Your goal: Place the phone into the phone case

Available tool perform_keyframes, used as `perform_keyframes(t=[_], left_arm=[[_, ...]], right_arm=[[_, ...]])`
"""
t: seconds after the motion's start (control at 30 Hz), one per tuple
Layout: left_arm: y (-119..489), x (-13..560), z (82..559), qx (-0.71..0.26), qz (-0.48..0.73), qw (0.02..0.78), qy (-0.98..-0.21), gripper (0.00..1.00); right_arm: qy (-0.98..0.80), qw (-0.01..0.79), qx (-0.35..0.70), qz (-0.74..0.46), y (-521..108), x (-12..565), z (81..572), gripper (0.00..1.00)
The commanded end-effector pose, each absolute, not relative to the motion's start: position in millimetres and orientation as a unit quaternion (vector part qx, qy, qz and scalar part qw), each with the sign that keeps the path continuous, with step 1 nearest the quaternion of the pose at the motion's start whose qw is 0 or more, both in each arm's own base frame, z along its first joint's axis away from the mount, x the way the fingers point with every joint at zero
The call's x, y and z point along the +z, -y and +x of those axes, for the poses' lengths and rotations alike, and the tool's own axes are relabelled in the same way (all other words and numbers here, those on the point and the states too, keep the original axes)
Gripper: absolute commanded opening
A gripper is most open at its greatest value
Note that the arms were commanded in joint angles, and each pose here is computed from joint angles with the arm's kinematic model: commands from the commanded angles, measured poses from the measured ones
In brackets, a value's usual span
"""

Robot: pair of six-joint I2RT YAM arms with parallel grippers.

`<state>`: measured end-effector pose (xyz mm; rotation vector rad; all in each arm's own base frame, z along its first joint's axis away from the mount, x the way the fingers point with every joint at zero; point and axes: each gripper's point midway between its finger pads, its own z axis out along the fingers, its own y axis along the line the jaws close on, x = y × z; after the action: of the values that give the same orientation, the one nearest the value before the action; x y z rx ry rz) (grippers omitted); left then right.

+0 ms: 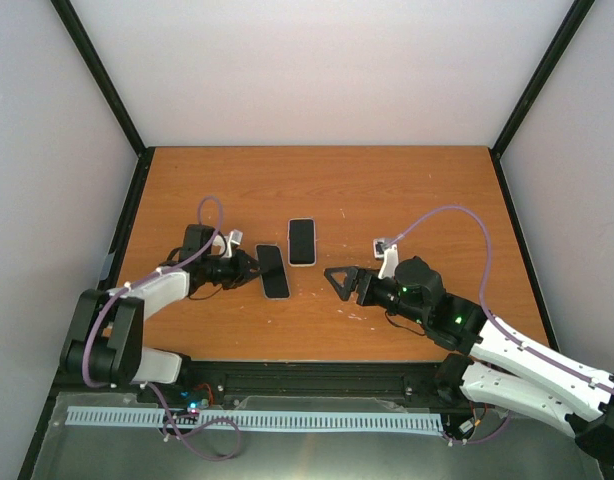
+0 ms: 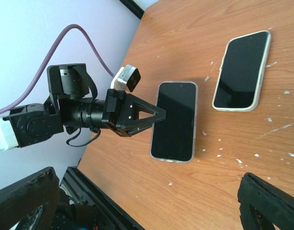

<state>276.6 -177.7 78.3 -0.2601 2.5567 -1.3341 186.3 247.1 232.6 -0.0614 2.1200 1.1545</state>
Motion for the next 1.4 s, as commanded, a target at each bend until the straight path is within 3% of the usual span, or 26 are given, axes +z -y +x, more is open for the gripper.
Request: perform_keyframes(t=[0.0, 0.13, 0.3, 0.6, 0.7, 1.03, 1.37], left_arm=[[179, 75, 295, -0.456, -0.079, 0.133, -0.877, 0.02], [173, 50, 293, -0.433, -0.107, 0.110, -0.888, 0.09], [171, 42, 292, -0.426, -0.113, 0.102, -0.892, 0.28], [151, 60, 293, -0.366, -0.126, 0.138, -0.911, 0.74], [144, 81, 296, -0.351, -0.122, 0.172, -0.912, 0.98], [133, 201, 296, -0.345, -0.057, 0.323, -0.879, 0.99], [146, 312, 260, -0.409, 0.036, 0.420, -0.809, 0.99]], right_arm=[[-0.830, 0.375, 0.412, -0.012, -231, 227, 190, 1.00], [-0.834, 0.387, 0.393, 0.000, -223, 225, 194, 1.00], [-0.844, 0.396, 0.361, 0.017, -211, 222, 199, 1.00], [-0.861, 0.418, 0.283, 0.061, -179, 217, 208, 1.00], [-0.865, 0.426, 0.255, 0.078, -165, 220, 209, 1.00], [-0.850, 0.466, 0.228, 0.094, -141, 257, 211, 1.00], [-0.826, 0.491, 0.263, 0.084, -127, 311, 197, 1.00]])
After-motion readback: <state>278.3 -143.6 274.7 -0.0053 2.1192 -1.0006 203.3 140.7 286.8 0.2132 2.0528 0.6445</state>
